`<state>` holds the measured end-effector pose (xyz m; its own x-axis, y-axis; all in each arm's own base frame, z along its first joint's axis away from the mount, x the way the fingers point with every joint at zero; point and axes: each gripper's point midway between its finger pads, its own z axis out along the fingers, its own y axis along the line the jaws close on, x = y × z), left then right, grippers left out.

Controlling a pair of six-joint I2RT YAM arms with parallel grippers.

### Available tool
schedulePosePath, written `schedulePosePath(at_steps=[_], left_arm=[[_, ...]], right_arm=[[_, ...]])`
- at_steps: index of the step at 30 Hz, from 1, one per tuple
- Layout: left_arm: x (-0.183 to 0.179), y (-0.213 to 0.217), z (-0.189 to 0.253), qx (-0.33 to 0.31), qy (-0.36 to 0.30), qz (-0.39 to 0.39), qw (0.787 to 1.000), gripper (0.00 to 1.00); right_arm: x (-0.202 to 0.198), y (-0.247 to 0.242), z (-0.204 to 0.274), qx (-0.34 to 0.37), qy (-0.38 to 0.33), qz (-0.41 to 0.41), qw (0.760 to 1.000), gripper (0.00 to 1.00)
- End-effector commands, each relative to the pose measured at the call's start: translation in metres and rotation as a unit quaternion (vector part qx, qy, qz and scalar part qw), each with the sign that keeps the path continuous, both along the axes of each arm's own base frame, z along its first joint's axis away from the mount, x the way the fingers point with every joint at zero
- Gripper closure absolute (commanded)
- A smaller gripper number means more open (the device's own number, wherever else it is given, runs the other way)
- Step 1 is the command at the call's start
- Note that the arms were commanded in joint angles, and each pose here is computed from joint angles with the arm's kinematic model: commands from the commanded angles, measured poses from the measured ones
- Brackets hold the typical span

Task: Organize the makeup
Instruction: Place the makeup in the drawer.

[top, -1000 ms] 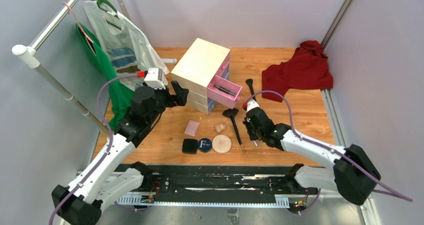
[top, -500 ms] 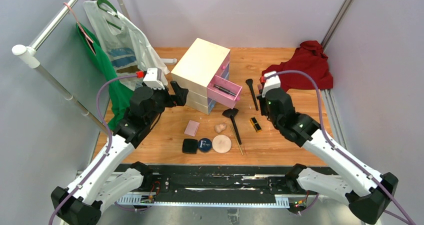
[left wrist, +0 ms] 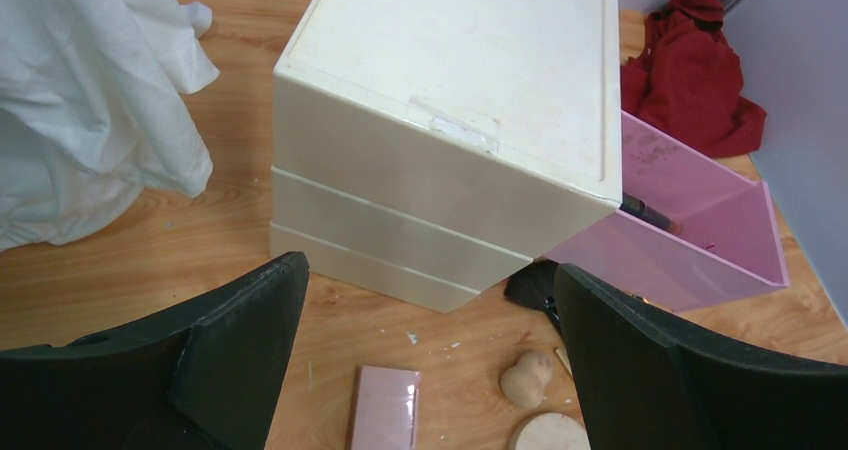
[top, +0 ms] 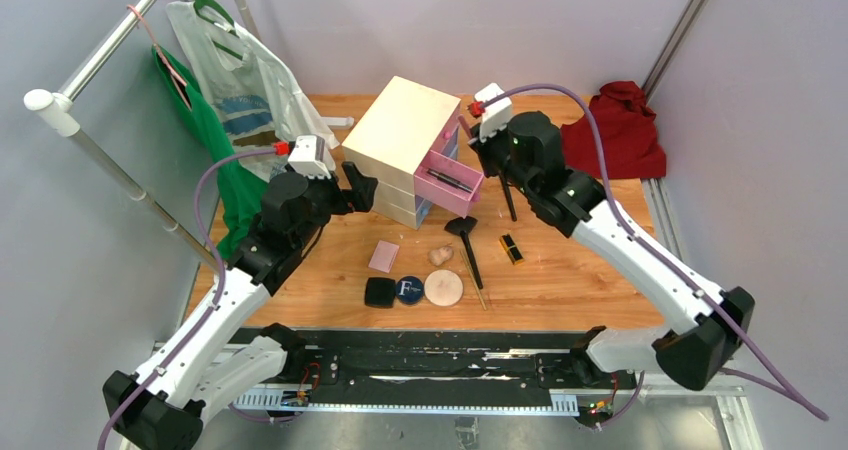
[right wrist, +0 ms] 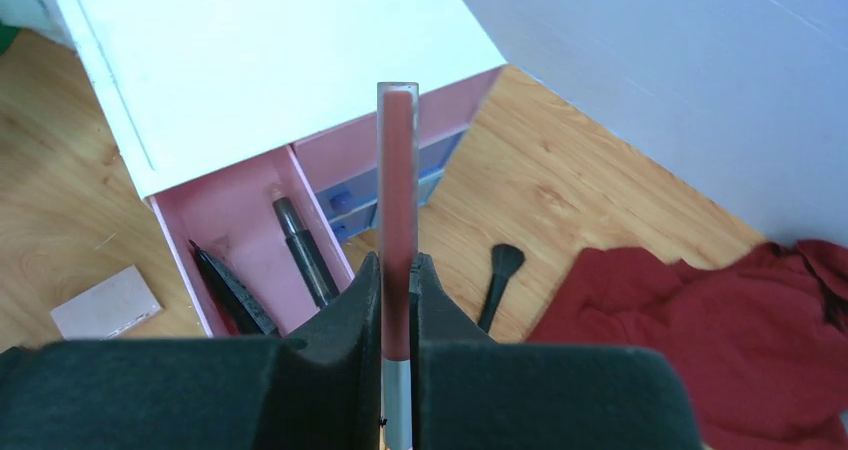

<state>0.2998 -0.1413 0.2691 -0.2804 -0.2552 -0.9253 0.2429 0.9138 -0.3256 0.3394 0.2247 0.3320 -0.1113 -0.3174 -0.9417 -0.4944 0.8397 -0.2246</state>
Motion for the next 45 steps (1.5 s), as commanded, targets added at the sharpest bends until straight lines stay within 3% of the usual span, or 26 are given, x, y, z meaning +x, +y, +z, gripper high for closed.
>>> schedulePosePath(at_steps=[1,15,45], left_arm=[[0.002,-0.004,0.006,-0.005,-0.015,-0.004,1.000,0.02],[0.008,-0.007,-0.003,-0.001,-0.006,-0.005,1.000,0.02],[0.009,-0.006,-0.006,0.002,-0.005,-0.002,1.000,0.02]], right_arm=[[0.012,0.027,0.014,0.000,-0.019,0.073,0.997,0.99],[0.030,0.074,-0.011,0.023,0.022,0.145,0.989,0.99],[-0.003,0.060,-0.054,0.038,0.082,0.138,0.986,0.99]])
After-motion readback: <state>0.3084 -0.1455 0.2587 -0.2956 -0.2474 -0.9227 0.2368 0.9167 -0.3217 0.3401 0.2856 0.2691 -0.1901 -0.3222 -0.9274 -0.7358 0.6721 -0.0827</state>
